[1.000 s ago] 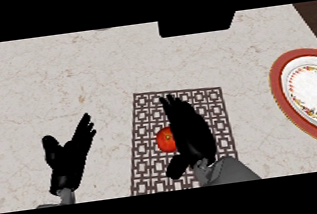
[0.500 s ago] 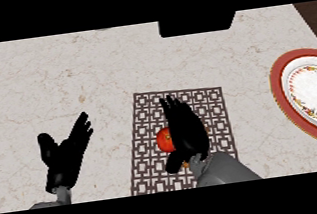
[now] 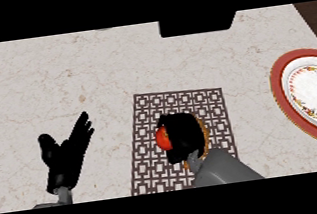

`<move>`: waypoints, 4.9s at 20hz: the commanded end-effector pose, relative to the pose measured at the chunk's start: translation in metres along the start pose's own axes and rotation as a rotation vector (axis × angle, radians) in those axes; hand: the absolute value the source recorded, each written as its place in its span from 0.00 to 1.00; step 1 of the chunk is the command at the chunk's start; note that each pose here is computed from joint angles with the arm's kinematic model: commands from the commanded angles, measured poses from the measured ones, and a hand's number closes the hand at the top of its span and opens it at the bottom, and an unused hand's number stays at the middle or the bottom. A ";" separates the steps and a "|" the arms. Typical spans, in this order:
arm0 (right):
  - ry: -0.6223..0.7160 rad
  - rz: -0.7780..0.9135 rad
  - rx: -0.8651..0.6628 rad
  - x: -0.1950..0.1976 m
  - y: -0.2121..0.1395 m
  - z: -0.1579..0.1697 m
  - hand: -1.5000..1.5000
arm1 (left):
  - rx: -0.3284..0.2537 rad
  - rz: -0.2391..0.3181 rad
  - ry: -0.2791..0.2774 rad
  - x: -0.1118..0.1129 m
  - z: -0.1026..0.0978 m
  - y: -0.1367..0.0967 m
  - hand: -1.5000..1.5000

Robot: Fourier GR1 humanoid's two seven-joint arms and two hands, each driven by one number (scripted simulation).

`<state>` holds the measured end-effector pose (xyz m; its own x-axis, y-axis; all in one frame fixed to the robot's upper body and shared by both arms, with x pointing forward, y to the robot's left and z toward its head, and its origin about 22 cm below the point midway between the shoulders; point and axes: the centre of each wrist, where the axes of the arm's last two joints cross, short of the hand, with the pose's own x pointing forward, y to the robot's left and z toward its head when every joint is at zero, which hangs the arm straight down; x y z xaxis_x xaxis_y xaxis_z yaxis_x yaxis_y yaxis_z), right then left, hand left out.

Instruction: Pick the tomato from the placemat and place it in the plate

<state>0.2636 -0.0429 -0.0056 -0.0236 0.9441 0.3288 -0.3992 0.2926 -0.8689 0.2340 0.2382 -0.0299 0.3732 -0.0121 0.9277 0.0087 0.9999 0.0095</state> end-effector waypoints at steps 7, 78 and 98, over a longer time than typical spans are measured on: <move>-0.044 0.071 -0.122 -0.008 -0.007 -0.015 1.00 | 0.010 -0.006 -0.001 0.010 -0.008 0.003 0.50; -0.215 -0.824 -0.799 -0.414 -0.159 0.038 0.00 | -0.035 -0.015 -0.024 0.017 -0.016 -0.016 0.50; -0.281 -0.916 -0.489 -0.501 -0.172 0.181 0.00 | 0.004 0.007 -0.003 -0.010 -0.001 -0.004 0.50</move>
<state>0.2006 -0.5799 0.0387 -0.0227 0.3636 0.9313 0.1693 0.9195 -0.3549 0.2376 0.2363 -0.0344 0.3653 -0.0066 0.9309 0.0154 0.9999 0.0011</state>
